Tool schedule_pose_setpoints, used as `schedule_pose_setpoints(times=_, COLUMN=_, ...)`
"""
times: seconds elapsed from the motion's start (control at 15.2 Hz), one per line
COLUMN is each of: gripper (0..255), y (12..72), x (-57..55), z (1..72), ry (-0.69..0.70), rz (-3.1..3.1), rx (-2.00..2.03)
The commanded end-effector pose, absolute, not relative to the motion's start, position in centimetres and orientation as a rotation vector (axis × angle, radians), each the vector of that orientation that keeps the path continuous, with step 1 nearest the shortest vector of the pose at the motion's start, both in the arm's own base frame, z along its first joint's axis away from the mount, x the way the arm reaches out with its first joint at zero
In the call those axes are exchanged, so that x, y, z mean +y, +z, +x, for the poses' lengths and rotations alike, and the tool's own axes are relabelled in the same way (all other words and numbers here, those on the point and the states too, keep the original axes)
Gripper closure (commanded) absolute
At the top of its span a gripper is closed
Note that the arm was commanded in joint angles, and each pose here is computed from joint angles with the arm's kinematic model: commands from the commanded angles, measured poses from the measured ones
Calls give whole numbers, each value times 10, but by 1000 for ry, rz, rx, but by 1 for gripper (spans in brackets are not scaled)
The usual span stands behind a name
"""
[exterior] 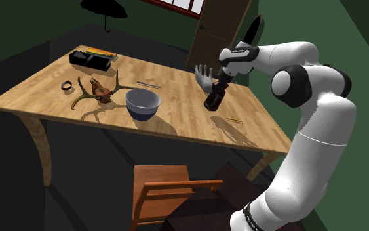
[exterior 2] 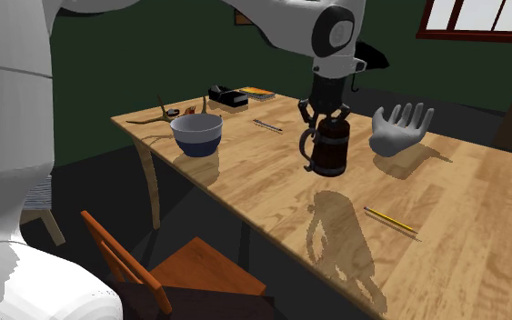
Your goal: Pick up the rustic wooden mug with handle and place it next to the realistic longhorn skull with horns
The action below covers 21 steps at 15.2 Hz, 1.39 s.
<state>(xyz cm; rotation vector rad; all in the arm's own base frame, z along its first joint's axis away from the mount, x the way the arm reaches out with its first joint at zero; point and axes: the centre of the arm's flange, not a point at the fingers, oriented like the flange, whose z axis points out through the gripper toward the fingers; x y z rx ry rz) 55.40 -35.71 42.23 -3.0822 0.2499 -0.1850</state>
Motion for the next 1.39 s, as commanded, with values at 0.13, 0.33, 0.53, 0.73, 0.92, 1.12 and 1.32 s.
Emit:
schedule_pose_setpoints(times=0.13, gripper=255, y=444, x=-358, z=554, ry=-186, rz=-3083, rx=250)
schedule_pose_setpoints(times=0.33, gripper=255, y=460, x=-358, z=554, ry=-186, rz=-3083, rx=250)
schedule_pose_setpoints(times=0.53, gripper=255, y=476, x=-358, z=554, ry=-186, rz=-3083, rx=250)
schedule_pose_setpoints(times=0.73, gripper=255, y=491, x=-358, z=554, ry=-186, rz=-3083, rx=250)
schedule_pose_setpoints(times=0.92, gripper=255, y=507, x=-358, z=554, ry=-186, rz=-3083, rx=250)
schedule_pose_setpoints(times=1.12, gripper=255, y=523, x=-358, z=554, ry=-186, rz=-3083, rx=250)
schedule_pose_setpoints(times=1.32, gripper=255, y=539, x=-358, z=554, ry=-186, rz=-3083, rx=250)
